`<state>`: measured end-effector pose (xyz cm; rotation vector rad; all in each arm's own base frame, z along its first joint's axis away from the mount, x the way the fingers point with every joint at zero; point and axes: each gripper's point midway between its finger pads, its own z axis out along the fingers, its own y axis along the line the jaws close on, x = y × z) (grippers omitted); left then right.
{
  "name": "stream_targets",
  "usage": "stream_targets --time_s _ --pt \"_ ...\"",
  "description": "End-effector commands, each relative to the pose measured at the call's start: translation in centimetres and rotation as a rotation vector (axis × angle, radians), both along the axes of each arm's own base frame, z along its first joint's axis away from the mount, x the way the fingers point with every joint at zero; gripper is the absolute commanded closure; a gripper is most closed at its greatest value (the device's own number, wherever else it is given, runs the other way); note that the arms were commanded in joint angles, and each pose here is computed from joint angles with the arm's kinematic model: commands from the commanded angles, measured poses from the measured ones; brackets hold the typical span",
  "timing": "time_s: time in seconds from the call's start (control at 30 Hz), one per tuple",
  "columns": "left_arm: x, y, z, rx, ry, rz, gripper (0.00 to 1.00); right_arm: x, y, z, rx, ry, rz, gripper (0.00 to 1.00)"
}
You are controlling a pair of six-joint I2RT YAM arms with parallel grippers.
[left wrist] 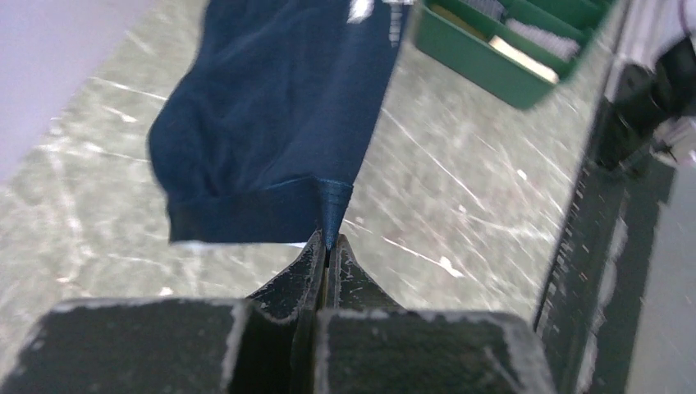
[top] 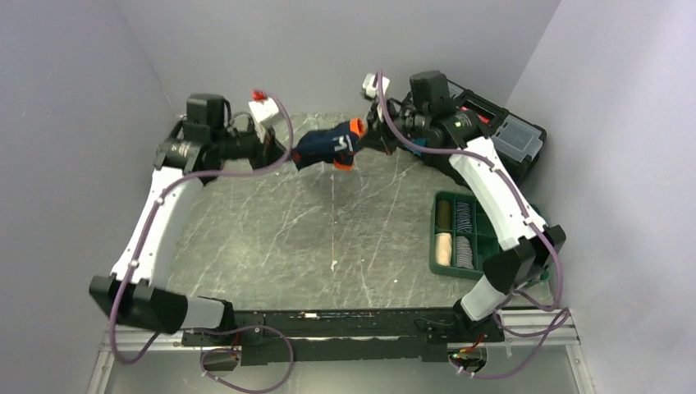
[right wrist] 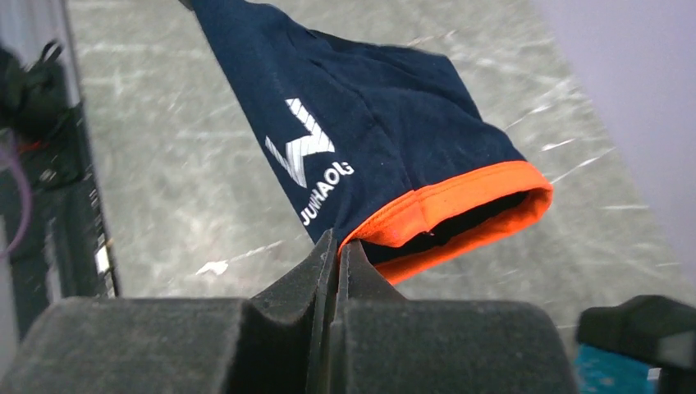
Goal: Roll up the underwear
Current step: Flatten out the underwear at the center of the board.
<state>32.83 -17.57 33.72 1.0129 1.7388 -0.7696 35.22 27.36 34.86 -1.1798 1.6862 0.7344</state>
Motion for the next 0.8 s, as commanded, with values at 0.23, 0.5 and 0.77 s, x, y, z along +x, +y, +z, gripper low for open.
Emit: stream_targets --time_s 0.23,0.5,0.77 --pt "-10.7 -2.1 -2.7 0.116 -0.028 -0.157 1.00 -11.0 -1.3 -3.4 -0.077 0.096 0.217 0.98" --pt "-3.3 -0.1 -4.9 0.211 -0.027 0.095 1.00 -3.2 -3.1 -5.1 -0.177 0.018 -0.103 1.00" --pt "8.7 0.6 -15.9 0.271 0.368 0.267 0.57 8.6 -3.9 -16.1 -0.263 0.293 -0.241 0.58"
